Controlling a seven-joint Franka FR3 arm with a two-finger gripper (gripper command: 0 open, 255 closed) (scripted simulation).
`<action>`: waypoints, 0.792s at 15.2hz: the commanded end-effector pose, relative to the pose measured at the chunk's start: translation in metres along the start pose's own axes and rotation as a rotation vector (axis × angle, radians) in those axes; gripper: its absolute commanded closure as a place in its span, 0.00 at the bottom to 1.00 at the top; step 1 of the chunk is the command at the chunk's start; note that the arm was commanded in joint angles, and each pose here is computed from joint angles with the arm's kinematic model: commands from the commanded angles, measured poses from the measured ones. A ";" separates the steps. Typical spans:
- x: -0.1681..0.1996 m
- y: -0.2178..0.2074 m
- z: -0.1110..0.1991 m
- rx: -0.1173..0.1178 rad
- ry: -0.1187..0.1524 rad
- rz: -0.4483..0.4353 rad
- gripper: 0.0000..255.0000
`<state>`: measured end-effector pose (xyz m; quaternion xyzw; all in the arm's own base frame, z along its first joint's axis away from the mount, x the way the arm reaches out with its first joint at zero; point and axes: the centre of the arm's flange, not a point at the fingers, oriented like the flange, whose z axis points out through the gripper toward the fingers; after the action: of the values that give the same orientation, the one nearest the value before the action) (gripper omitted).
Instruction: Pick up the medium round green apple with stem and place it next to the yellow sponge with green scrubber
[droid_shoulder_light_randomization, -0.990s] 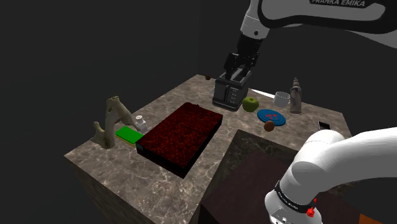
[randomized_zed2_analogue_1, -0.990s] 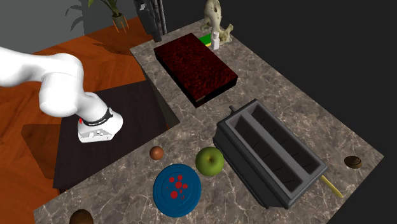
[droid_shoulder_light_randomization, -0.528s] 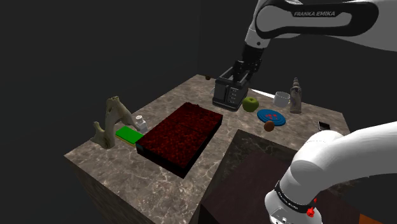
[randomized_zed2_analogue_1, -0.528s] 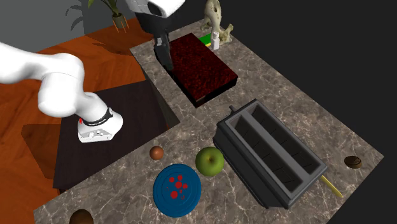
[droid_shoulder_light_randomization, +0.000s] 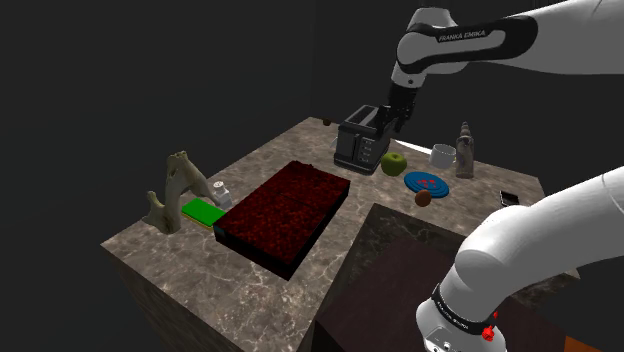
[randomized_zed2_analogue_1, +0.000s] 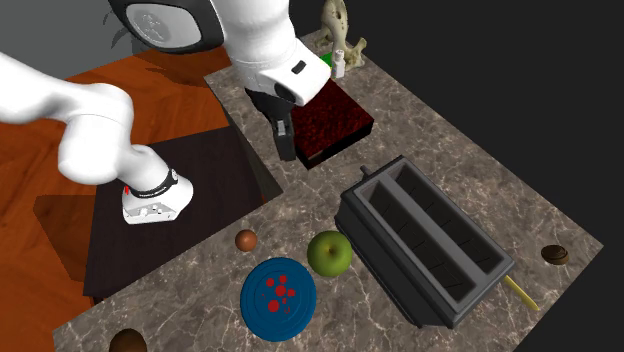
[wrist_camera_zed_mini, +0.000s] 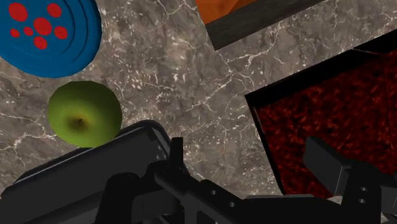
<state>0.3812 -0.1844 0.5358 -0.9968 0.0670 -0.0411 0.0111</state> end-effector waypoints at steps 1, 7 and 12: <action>0.008 0.024 0.012 0.000 -0.012 -0.001 0.00; 0.029 0.092 0.050 0.002 -0.050 -0.002 0.00; 0.046 0.148 0.083 0.003 -0.081 -0.003 0.00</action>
<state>0.4115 -0.3244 0.4603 -0.9977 0.0663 -0.0042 0.0156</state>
